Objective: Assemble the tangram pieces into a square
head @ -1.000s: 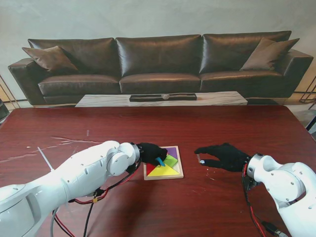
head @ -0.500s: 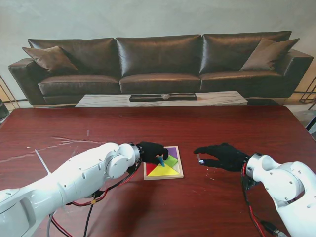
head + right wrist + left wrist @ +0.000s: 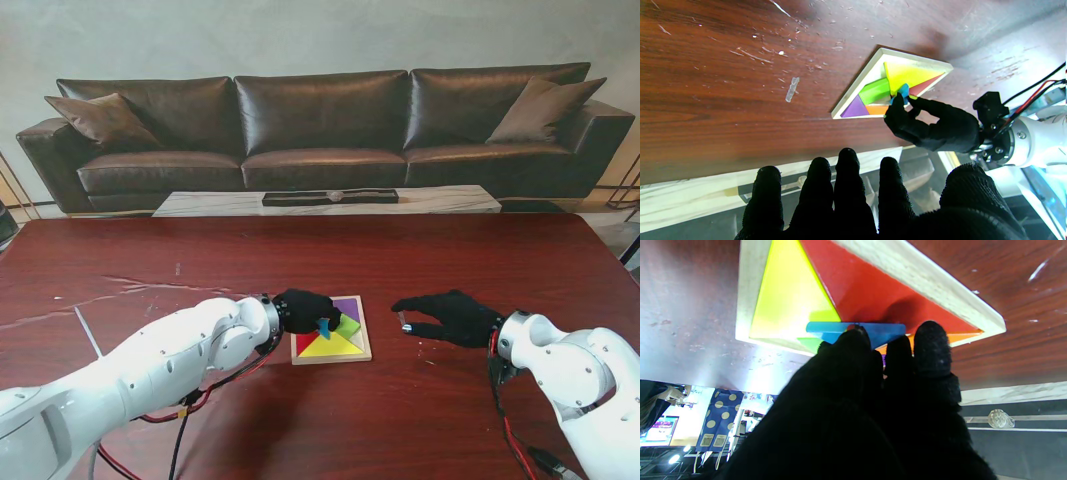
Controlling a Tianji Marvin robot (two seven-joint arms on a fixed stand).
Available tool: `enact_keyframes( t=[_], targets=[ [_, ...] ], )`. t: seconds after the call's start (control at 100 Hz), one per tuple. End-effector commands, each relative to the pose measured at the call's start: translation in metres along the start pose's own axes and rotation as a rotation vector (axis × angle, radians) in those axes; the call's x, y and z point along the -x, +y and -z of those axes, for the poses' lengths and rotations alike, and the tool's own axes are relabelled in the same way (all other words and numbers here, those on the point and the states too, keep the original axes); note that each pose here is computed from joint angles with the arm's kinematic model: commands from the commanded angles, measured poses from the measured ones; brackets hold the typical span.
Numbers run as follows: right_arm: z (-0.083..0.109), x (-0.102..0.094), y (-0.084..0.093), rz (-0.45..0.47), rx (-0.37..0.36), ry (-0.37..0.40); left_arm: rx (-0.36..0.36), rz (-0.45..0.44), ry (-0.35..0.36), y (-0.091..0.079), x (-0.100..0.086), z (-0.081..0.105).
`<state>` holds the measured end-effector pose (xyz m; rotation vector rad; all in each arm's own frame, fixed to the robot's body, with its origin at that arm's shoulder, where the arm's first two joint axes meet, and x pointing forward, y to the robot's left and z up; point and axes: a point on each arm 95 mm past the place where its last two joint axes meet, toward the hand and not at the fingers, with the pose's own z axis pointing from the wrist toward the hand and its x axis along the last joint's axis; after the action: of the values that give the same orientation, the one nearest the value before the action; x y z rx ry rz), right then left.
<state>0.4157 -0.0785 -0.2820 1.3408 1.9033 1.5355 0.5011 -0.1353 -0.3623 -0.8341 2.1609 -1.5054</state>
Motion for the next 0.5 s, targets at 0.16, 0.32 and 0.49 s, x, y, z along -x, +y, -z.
enact_keyframes(
  t=[0.16,0.32,0.49],
  targets=[
    [-0.001,-0.002,-0.0033,-0.001,-0.006,0.004,0.003,0.007,0.007,0.0059,-0.0019,0.0012],
    [-0.0018,-0.0026,-0.0029,0.0,-0.006,0.007,-0.007,-0.001,0.018,0.0073,-0.0033,0.001],
    [-0.0021,-0.0029,-0.0028,0.002,-0.006,0.008,-0.013,0.009,0.016,0.0084,-0.0053,0.0007]
  ],
)
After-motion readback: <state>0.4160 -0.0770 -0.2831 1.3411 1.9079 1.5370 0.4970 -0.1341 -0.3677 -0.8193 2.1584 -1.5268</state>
